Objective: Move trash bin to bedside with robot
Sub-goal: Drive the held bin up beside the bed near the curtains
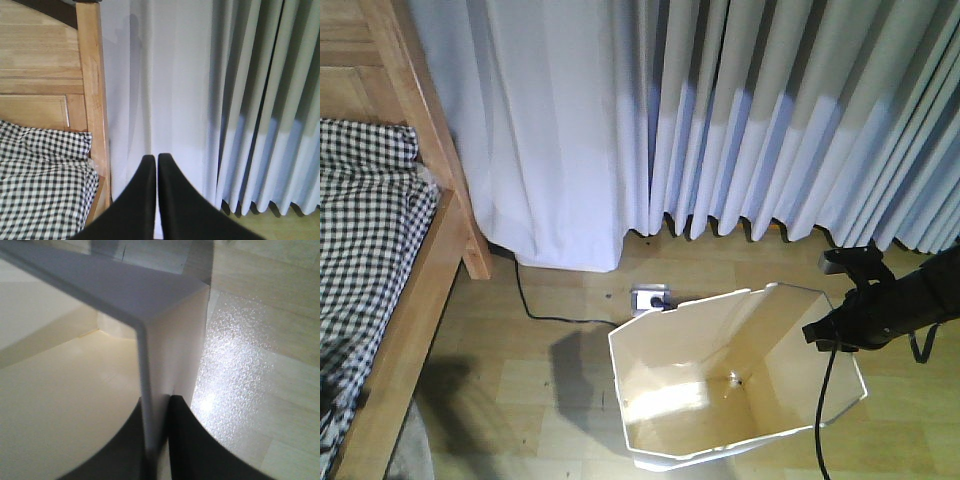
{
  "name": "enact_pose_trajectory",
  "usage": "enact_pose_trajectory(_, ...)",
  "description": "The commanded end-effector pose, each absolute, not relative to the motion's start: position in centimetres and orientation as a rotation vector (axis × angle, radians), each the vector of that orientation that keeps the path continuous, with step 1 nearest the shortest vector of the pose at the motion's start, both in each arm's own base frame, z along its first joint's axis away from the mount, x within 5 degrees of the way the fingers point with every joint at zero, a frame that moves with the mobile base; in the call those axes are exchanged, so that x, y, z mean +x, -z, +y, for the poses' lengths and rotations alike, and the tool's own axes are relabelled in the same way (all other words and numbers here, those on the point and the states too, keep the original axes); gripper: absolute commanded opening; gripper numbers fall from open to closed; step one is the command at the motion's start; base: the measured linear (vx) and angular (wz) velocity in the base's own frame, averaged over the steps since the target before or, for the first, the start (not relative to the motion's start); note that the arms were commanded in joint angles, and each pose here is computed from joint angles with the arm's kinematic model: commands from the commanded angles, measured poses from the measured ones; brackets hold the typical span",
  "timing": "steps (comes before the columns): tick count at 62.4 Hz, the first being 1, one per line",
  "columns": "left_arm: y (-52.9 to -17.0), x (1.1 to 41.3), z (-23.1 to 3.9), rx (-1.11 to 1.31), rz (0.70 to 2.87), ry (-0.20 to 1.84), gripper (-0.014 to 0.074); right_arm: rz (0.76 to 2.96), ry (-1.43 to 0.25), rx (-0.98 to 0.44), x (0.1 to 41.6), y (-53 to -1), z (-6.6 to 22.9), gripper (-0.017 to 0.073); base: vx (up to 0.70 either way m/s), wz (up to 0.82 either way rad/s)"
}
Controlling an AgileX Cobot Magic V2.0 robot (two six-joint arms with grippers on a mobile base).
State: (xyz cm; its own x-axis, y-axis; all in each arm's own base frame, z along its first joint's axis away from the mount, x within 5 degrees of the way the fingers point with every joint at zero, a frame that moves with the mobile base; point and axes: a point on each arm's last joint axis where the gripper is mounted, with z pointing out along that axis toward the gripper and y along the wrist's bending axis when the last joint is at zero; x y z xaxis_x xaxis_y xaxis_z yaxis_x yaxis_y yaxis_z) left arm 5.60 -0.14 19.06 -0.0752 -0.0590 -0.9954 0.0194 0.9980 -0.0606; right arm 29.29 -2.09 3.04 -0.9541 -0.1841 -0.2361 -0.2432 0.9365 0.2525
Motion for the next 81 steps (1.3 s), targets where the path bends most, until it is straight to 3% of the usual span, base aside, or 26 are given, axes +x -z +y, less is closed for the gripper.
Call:
enact_pose_trajectory(1, -18.88, 5.66, -0.17, -0.035, 1.585, 0.080, -0.0006, 2.812, -0.565, -0.273, 29.96, -5.45, -1.33, -0.0006, 0.23, -0.02)
enact_pose_trajectory(81, -18.88, 5.66, -0.17, -0.035, 1.585, 0.080, -0.0006, 2.811, -0.567, -0.266, 29.99, -5.45, -1.32, -0.0006, 0.07, -0.02)
